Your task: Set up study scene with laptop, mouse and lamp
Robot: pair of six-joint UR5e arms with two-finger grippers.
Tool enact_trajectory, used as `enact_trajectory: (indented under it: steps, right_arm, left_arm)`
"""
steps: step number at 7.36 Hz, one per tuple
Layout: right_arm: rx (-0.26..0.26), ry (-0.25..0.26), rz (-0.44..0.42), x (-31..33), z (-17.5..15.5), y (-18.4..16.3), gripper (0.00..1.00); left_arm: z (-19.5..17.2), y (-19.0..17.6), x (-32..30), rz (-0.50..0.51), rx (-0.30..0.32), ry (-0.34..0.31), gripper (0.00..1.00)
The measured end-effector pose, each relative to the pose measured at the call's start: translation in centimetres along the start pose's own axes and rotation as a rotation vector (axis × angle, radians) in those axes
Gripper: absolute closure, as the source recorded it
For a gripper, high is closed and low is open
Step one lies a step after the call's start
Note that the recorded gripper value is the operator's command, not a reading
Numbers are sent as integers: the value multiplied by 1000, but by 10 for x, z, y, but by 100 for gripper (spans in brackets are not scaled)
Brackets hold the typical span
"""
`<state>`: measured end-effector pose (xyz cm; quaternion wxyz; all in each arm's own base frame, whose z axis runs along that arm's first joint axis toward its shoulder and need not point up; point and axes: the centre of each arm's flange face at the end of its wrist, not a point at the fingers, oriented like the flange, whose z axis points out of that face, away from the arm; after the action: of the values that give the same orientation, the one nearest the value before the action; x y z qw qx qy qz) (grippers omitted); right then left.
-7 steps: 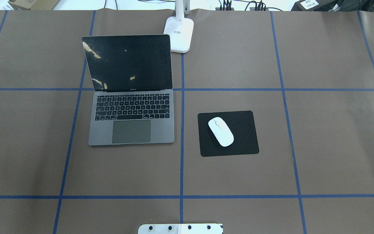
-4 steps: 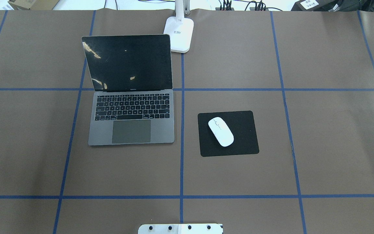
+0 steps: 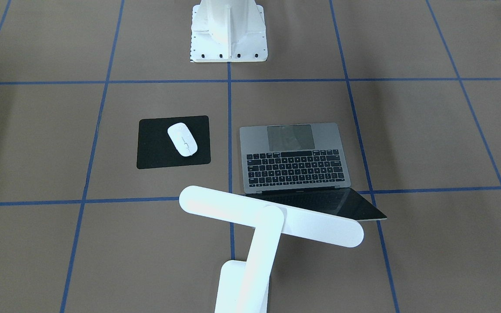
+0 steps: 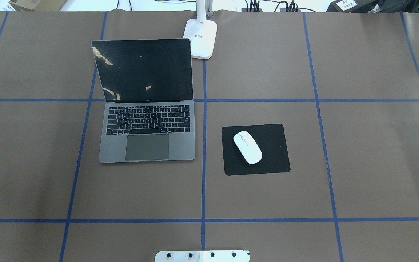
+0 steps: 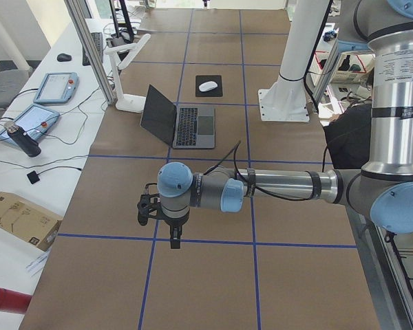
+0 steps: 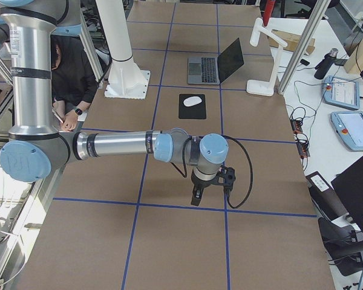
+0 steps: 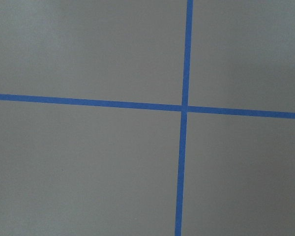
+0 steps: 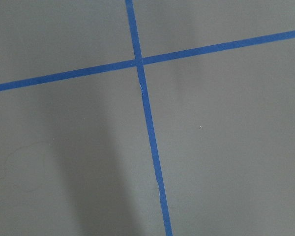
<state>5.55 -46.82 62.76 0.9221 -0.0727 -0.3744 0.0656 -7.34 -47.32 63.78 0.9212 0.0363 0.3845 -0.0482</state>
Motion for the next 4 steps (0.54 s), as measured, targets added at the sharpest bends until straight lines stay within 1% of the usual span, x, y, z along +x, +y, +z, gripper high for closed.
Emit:
enact_trajectory:
  steps: [4]
  right_arm:
    - [3, -4, -5, -2, -2, 0, 1]
  left_arm:
    - [1, 0, 1, 2, -2, 0, 1]
